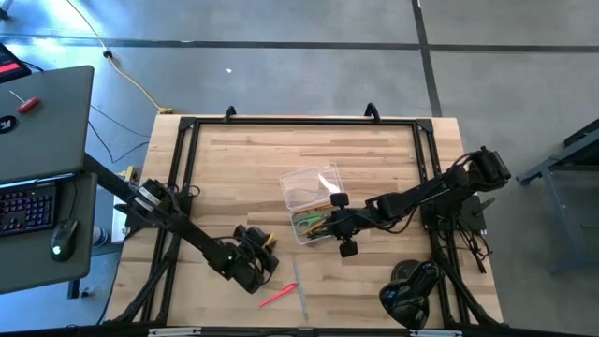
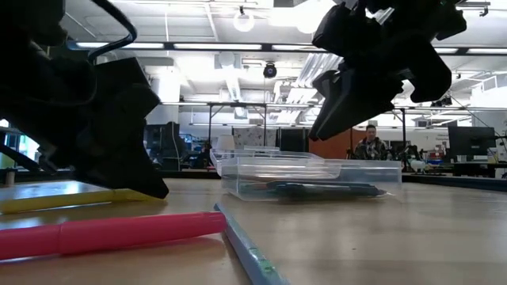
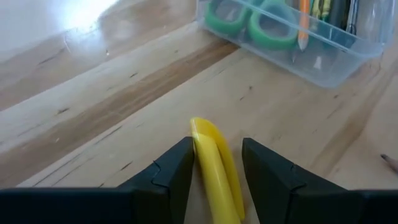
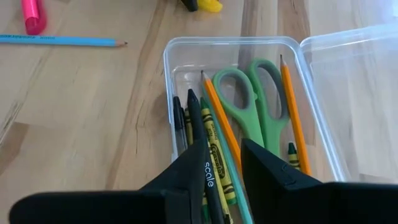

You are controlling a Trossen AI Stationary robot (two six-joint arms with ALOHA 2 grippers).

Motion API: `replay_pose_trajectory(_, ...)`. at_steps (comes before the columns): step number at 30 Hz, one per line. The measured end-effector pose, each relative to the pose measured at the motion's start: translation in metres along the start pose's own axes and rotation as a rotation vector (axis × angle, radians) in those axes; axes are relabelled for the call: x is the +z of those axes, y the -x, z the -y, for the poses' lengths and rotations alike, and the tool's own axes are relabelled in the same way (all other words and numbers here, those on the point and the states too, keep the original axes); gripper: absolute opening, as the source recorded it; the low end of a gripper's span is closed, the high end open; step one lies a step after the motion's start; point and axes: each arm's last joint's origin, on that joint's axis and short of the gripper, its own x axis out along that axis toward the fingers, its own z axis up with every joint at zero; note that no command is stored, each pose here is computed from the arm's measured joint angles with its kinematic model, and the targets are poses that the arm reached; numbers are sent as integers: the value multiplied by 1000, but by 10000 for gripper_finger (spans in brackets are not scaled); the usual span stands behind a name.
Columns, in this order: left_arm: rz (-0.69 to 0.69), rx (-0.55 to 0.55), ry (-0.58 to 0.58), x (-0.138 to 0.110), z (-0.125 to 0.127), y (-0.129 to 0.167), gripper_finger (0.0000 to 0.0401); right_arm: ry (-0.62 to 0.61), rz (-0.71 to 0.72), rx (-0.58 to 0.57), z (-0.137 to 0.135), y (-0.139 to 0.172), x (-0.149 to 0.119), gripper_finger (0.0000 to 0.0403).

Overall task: Pick & place school supplies into a supply box
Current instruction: Put the yellow pen into the supply box

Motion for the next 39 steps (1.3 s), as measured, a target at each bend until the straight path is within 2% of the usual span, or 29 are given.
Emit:
replay_pose_trajectory(6,89,16,-4,-9,0,-10,177,1,0,-6,0,0,0,83)
replay_pose_trajectory(10,102,10,-36,-16,-2,-6,177,-3,1,-6,0,0,0,83)
replay_pose_trajectory(14,146,-4,-31,-31,-3,-2,177,-4,0,-4,0,0,0,83)
replay_pose_trajectory(16,223,-16,-2,-43,-5,-3,177,-4,1,1,0,0,0,83)
replay_pose_trajectory(18,262,-14,-30,-53,-9,-4,176,-4,0,8,0,0,0,83)
replay_pose_trajectory(20,341,-28,-25,-58,-9,-4,169,-4,0,10,-1,0,0,83)
replay_pose_trajectory(22,346,-24,-25,-59,-10,-4,149,-1,0,12,-1,0,0,83)
replay_pose_trajectory(28,277,-19,37,-48,3,-2,53,14,5,33,-8,1,0,83)
replay_pose_trajectory(36,86,-16,8,-1,15,14,47,-8,10,48,-33,7,-1,83)
replay_pose_trajectory(39,-4,-11,-33,14,15,13,26,-7,16,56,-46,11,-2,83)
